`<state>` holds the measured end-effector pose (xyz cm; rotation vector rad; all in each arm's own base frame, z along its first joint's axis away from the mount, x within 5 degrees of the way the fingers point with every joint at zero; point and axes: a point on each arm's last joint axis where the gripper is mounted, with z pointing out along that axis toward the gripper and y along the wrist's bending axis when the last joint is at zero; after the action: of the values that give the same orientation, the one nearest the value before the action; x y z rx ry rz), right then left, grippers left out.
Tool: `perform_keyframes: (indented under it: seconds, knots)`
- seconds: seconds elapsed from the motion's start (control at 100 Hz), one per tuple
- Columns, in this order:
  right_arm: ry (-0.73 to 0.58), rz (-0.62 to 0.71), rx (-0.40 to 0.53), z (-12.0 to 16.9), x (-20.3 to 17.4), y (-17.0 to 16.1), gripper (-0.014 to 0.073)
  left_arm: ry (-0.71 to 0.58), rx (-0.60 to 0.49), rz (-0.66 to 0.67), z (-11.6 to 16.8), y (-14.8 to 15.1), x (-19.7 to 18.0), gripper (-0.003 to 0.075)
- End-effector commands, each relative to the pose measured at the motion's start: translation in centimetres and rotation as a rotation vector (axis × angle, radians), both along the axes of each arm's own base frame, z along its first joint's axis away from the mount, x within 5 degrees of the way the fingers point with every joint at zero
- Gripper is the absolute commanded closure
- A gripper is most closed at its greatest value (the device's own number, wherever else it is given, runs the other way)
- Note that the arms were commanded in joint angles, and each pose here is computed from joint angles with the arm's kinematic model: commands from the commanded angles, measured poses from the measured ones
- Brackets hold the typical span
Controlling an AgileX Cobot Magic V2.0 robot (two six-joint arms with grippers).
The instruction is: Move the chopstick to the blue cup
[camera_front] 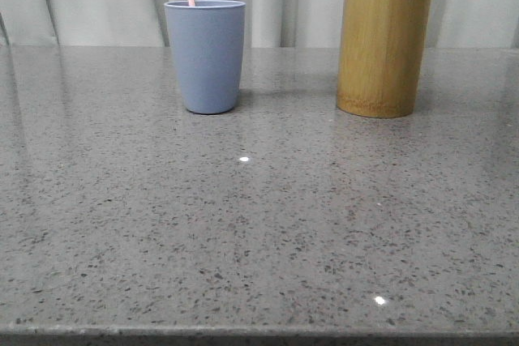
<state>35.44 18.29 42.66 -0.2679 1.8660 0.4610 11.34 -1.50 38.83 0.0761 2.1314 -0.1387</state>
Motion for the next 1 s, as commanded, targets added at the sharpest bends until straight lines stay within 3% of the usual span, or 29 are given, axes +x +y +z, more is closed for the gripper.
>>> perform_keyframes:
  seconds: [0.0, 0.17, 0.85, 0.99]
  knots:
    - [-0.127, -0.024, 0.040, 3.7, -2.2, -2.1, 0.0428, -0.085, -0.019, 0.009, 1.2, 0.0, 0.2, 0.0513]
    - [-0.138, -0.055, -0.001, 3.0, -4.3, -4.3, 0.0428, -0.091, -0.020, 0.010, 1.3, 0.0, 0.2, 0.0513]
    - [-0.214, -0.065, 0.017, -0.9, -17.9, -10.8, 0.0429, -0.136, -0.025, 0.013, 1.7, 0.0, 0.4, 0.0514]
    - [-0.213, -0.126, 0.028, -1.6, -20.1, -12.7, 0.0457, -0.167, -0.028, 0.014, 2.0, 0.1, 0.2, 0.0536]
